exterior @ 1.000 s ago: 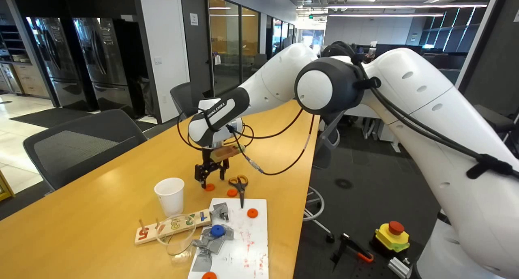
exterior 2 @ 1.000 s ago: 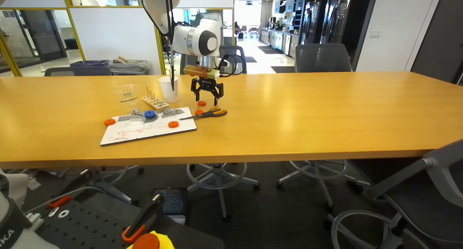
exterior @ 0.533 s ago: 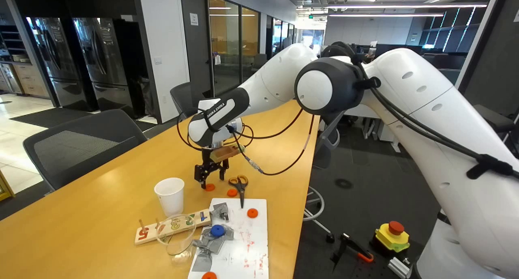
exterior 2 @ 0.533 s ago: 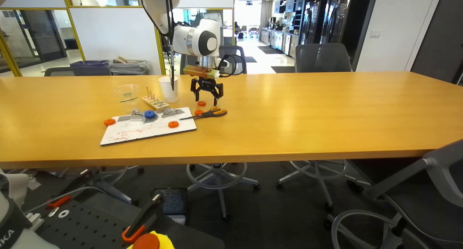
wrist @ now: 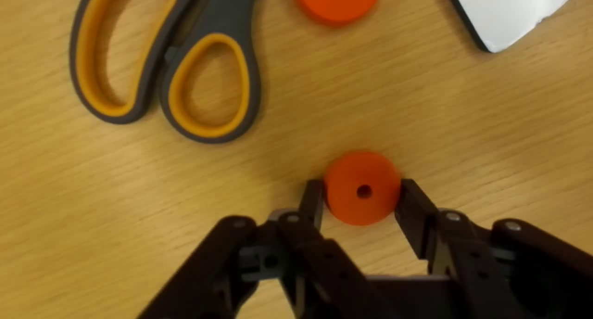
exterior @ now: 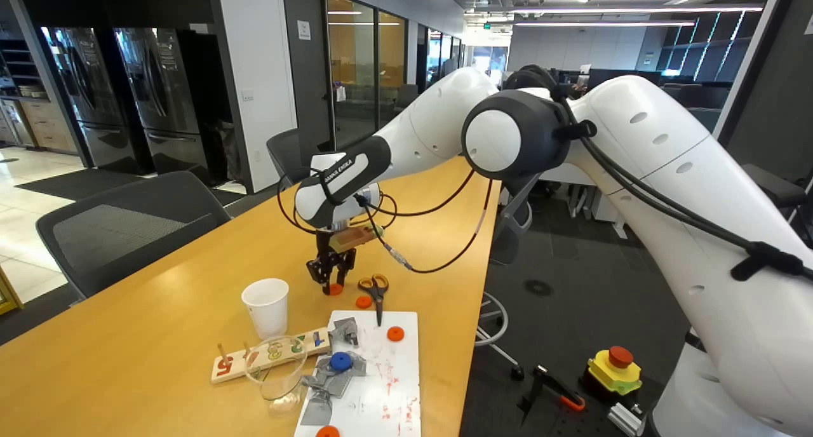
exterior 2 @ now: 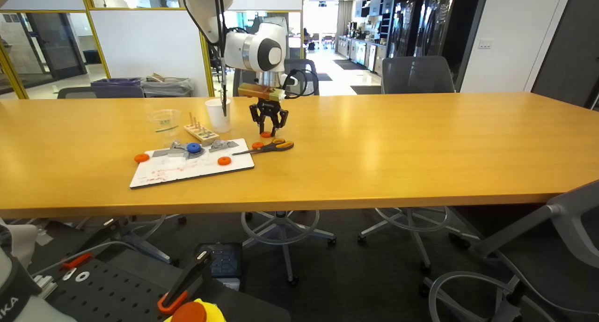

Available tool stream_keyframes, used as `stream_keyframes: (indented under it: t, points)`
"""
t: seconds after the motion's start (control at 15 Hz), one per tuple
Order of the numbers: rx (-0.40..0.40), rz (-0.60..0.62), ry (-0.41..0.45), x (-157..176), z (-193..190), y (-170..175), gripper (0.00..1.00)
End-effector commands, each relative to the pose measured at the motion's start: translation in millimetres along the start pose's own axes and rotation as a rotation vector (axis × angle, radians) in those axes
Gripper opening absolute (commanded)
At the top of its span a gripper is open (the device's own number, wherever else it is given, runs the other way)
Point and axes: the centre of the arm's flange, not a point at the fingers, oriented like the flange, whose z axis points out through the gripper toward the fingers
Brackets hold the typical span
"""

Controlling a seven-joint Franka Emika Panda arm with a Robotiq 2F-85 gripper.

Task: Put the orange rings in the white cup, place the blue ring in the clear cup

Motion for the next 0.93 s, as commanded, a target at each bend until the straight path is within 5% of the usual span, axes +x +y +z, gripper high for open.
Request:
stream_keyframes:
  t: [0.0,0.87]
  points:
    - [0.005,-0.007,0.006,3,-8,-3,0.19]
    - [-0.126,0.086,0.254,-32,-110,-89,0.17]
